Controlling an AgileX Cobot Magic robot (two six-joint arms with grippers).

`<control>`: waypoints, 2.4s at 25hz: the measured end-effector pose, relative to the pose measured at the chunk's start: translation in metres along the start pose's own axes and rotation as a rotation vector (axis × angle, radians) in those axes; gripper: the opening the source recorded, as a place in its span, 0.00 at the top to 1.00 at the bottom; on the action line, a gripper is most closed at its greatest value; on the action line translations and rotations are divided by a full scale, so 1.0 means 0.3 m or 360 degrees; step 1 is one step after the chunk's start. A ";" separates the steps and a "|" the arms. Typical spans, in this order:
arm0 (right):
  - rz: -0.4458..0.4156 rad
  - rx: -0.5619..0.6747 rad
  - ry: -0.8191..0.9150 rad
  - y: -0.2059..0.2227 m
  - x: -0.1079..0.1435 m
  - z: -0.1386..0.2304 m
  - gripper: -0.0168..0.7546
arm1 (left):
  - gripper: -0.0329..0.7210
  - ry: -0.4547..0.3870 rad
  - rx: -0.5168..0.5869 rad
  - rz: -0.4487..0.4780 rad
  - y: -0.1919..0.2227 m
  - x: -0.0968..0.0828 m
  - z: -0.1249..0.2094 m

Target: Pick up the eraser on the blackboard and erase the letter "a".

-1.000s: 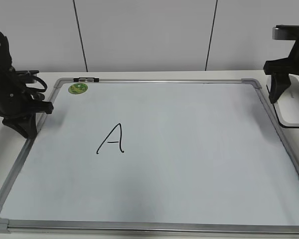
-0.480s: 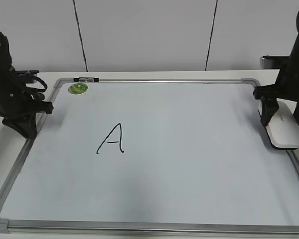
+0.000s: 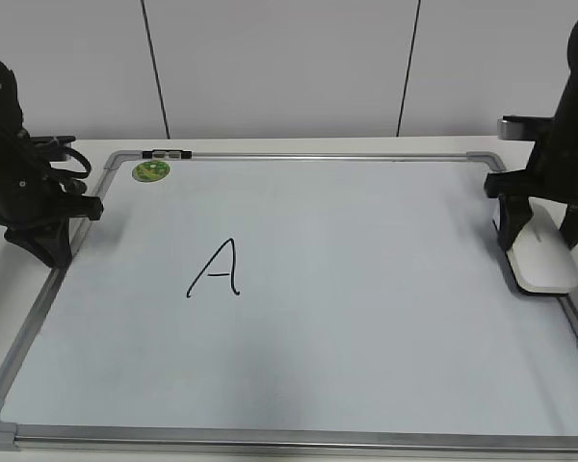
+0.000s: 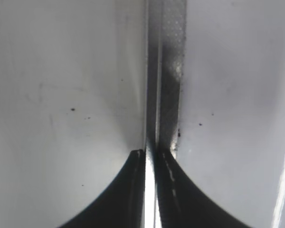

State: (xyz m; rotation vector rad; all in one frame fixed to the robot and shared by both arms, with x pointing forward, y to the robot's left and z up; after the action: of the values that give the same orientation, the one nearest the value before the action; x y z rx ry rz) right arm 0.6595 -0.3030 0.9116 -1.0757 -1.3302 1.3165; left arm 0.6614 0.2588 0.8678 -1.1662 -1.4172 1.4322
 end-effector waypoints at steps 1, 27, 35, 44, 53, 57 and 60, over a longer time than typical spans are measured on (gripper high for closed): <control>-0.0010 0.0013 0.0003 0.013 0.001 -0.001 0.30 | 0.88 0.0000 0.0000 0.0000 0.000 0.000 0.000; -0.0012 -0.0068 0.0003 -0.005 -0.004 -0.057 0.12 | 0.84 0.0004 -0.0002 -0.0005 0.000 0.001 0.000; 0.0004 -0.0150 -0.0001 -0.080 0.000 -0.052 0.12 | 0.29 0.0049 -0.0138 -0.0032 -0.111 0.010 -0.015; 0.0016 -0.0328 0.0000 -0.243 0.016 -0.025 0.14 | 0.18 0.0046 -0.0031 -0.0084 -0.189 0.028 0.037; -0.0183 -0.0470 0.0047 -0.345 0.082 -0.007 0.31 | 0.38 0.0163 0.0001 -0.0117 -0.300 -0.035 0.118; -0.0190 -0.0507 0.0044 -0.398 0.097 0.043 0.32 | 0.41 0.0270 -0.0215 -0.0112 -0.453 -0.082 0.158; -0.0192 -0.0521 0.0037 -0.428 0.111 0.088 0.33 | 0.42 0.0300 -0.0343 -0.0104 -0.553 -0.085 0.185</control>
State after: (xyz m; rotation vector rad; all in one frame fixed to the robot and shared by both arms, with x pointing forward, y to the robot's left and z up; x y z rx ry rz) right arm 0.6318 -0.2792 1.0418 -1.2042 -1.6046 1.0162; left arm 0.6036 0.2297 1.0322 -1.3388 -1.4875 1.1133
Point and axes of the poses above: a point on each arm's last joint axis where the gripper is mounted, y pointing out along that axis toward the gripper, x along the wrist's bending axis when the last joint is at zero, z = x × y, the point moved 4 cm from there along y, pointing out along that axis toward the gripper, and after that the axes turned 13 degrees about -y, right-handed, at the moved point
